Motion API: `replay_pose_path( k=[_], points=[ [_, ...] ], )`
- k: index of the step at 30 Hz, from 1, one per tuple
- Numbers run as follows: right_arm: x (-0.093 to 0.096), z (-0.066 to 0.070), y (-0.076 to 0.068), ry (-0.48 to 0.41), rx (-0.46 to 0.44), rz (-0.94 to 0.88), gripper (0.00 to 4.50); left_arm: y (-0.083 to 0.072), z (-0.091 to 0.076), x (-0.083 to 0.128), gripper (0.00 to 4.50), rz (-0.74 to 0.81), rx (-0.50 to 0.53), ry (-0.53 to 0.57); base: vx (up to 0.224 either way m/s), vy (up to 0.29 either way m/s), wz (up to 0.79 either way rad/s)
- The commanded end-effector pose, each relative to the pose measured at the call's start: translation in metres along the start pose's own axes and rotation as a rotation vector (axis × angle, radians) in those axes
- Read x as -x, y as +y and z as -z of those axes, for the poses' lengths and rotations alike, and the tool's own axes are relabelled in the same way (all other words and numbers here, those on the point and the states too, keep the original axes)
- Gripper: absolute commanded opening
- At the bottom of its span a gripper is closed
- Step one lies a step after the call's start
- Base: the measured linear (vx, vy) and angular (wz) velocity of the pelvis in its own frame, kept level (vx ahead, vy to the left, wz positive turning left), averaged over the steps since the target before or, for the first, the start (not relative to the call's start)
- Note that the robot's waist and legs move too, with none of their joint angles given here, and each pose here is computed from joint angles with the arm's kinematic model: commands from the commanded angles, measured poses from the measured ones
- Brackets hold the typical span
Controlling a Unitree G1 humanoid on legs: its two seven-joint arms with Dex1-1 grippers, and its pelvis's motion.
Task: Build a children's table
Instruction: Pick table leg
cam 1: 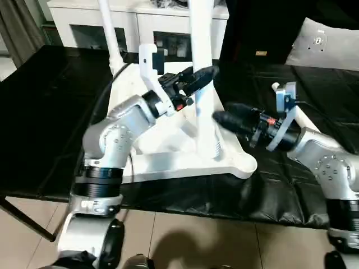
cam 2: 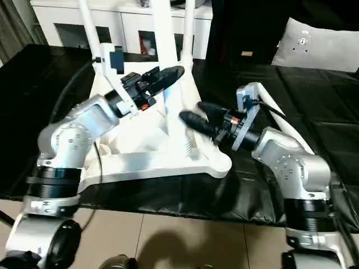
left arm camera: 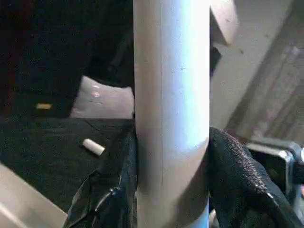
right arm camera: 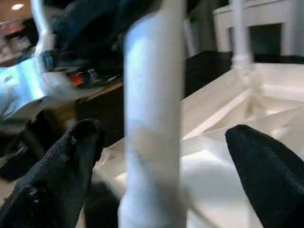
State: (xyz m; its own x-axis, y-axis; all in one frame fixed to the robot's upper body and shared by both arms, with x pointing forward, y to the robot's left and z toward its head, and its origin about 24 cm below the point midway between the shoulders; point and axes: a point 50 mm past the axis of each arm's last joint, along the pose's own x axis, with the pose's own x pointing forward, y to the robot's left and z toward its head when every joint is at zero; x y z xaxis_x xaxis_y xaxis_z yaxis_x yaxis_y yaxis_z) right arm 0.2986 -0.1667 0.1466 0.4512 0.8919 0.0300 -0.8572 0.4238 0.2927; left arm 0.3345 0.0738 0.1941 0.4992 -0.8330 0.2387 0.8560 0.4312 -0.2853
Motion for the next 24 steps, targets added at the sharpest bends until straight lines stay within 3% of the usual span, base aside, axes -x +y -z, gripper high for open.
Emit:
replay_pose_path(
  k=[1, 9, 24],
  points=[
    [0.000, -0.002, 0.006, 0.018, 0.013, -0.054, 4.50, -0.010, -0.010, -0.005, 1.80, 0.071, -0.074, -0.006, 0.000, 0.000, 0.00],
    [-0.003, 0.007, 0.010, 0.140, 0.053, -0.152, 4.50, -0.023, -0.012, -0.002, 1.80, 0.247, -0.122, 0.016, 0.000, 0.000, 0.00],
    [-0.018, 0.010, 0.008, 0.148, 0.081, -0.176, 4.50, -0.032, -0.006, -0.003, 1.80, 0.327, -0.138, 0.052, 0.000, 0.000, 0.00]
  ],
)
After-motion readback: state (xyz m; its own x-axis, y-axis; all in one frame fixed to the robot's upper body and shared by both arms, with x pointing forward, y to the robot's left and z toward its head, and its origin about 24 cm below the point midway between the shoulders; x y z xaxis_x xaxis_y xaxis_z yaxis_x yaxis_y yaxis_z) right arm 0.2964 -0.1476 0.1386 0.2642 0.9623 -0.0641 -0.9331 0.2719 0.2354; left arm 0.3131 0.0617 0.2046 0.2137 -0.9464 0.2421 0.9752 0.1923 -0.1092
